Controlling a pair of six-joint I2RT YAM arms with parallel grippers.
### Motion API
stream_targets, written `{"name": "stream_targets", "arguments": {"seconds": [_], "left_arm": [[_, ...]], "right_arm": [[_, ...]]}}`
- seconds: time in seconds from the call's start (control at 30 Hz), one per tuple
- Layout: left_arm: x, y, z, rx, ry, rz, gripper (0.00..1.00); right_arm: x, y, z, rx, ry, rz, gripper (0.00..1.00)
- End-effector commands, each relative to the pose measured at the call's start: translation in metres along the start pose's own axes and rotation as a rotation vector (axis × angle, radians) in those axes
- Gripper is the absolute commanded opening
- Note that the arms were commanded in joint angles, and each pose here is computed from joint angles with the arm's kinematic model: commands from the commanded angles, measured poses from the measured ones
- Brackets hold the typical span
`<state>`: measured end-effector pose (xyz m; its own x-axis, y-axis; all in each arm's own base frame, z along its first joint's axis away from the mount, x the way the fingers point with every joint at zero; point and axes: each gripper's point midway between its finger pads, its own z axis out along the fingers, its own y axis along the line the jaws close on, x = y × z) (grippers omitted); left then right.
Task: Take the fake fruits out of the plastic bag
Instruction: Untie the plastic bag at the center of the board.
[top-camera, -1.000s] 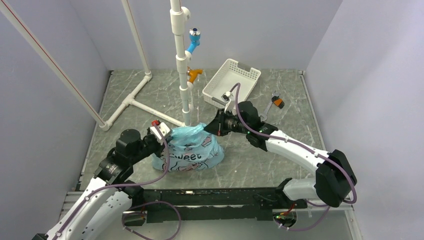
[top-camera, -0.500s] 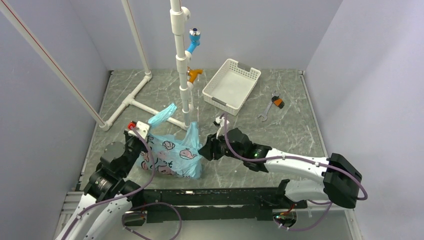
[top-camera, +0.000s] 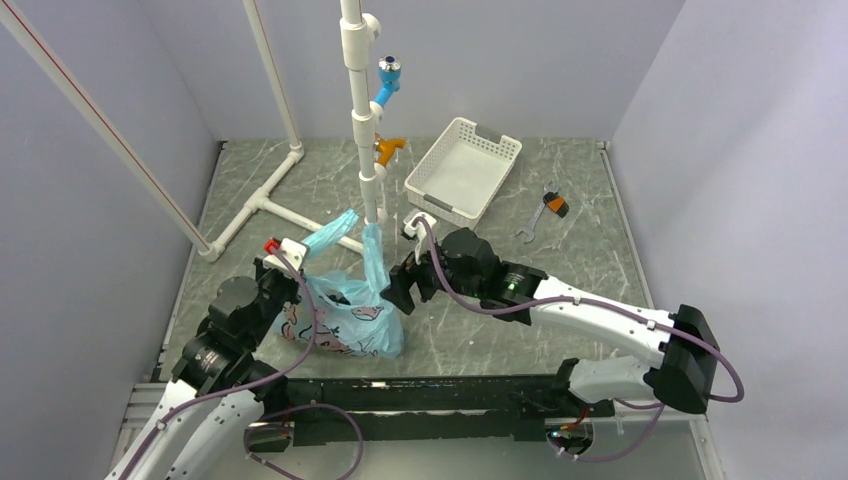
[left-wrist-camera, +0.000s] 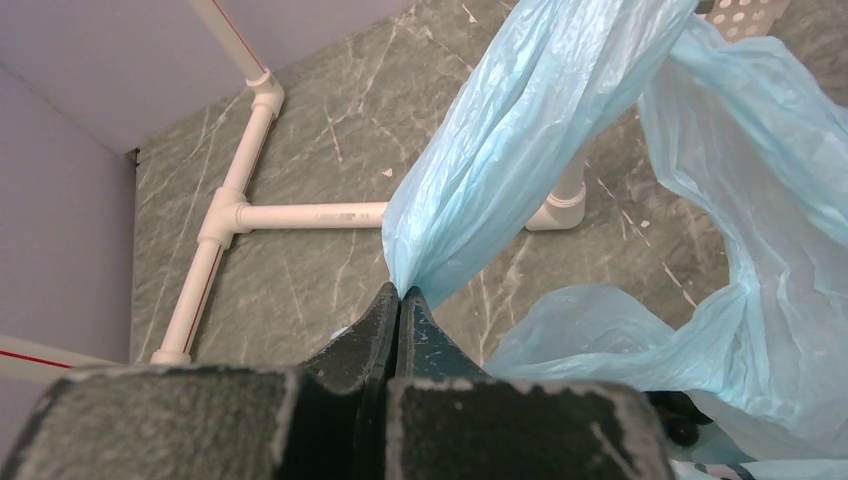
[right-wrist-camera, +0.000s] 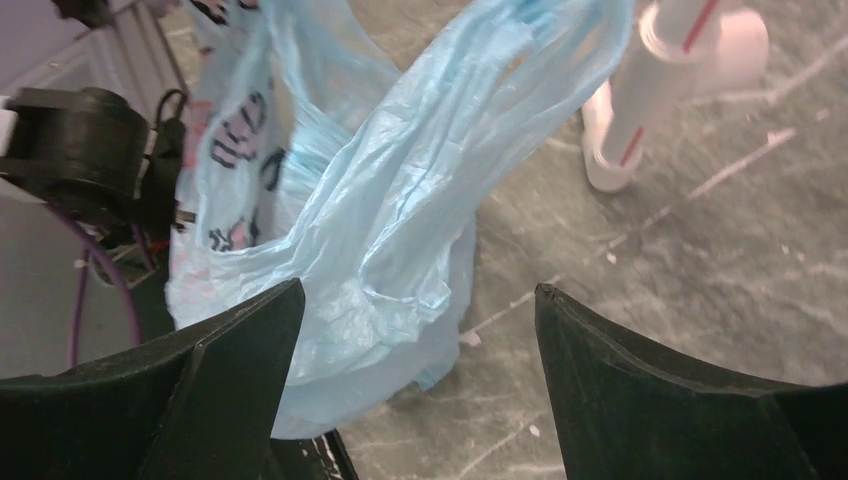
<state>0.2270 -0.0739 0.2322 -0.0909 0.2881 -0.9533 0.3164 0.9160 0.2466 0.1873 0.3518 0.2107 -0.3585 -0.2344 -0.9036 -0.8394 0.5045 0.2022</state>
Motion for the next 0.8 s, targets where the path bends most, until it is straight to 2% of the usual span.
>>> {"name": "stream_targets", "arguments": {"seconds": [0.0, 0.1, 0.2, 0.27, 0.43, 0.57, 0.77], "left_arm": [[-0.021, 0.0, -0.004, 0.01, -0.078, -0.021, 0.0], [-0.02, 0.002, -0.004, -0.001, -0.072, -0.022, 0.0], [-0.018, 0.006, -0.003, -0.022, -0.062, -0.023, 0.0], [-0.016, 0.008, -0.002, -0.039, -0.052, -0.02, 0.0], [-0.013, 0.008, 0.0, -0.039, -0.038, -0.015, 0.0], [-0.012, 0.007, 0.0, -0.034, -0.036, -0.013, 0.0], [-0.011, 0.007, 0.001, -0.036, -0.038, -0.011, 0.0]], "right_arm": [[-0.052, 0.021, 0.005, -0.093, -0.11, -0.062, 0.88], [-0.066, 0.014, 0.014, -0.028, -0.137, 0.026, 0.88], [-0.081, -0.017, 0.012, 0.192, -0.174, 0.277, 0.88], [-0.089, -0.023, 0.01, 0.261, -0.195, 0.422, 0.88], [-0.1, -0.011, 0.019, 0.293, -0.259, 0.443, 0.88], [-0.078, -0.037, 0.031, 0.489, -0.19, 0.511, 0.88], [-0.05, -0.049, 0.054, 0.563, -0.126, 0.538, 0.79]]}}
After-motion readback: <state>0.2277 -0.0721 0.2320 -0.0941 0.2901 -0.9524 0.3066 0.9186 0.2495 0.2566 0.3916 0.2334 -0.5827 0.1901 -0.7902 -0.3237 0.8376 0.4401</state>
